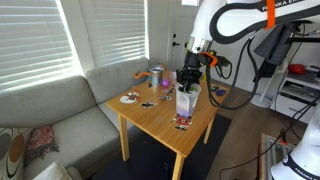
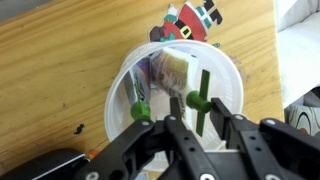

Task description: Remove the plastic bottles from the bucket

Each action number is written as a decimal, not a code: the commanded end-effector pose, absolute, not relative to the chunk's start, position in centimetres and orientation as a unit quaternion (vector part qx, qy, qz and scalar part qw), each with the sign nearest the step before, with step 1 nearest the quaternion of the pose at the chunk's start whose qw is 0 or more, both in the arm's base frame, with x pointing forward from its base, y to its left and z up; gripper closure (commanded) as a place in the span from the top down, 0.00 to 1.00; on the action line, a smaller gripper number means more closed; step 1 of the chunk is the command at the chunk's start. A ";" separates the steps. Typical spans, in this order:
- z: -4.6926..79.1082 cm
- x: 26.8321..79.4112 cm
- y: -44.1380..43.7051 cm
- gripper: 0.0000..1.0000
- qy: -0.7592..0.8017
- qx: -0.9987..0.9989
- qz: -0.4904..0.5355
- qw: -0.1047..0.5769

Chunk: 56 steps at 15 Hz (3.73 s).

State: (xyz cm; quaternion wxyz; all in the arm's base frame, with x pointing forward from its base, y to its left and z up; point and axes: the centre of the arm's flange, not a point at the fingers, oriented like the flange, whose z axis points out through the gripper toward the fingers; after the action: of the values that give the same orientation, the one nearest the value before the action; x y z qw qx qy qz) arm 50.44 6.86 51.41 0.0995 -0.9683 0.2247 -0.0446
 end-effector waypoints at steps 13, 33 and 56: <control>50.7 50.5 6.5 0.02 0.220 -0.971 -0.022 0.095; 66.9 46.2 2.4 0.05 0.267 -0.945 -0.161 0.103; 52.5 43.3 -8.1 0.05 0.206 -0.973 -0.022 0.106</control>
State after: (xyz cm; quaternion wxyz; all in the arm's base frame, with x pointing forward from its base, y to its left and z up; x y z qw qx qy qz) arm 44.00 -8.16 53.00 0.1000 -0.9672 0.2304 -0.0374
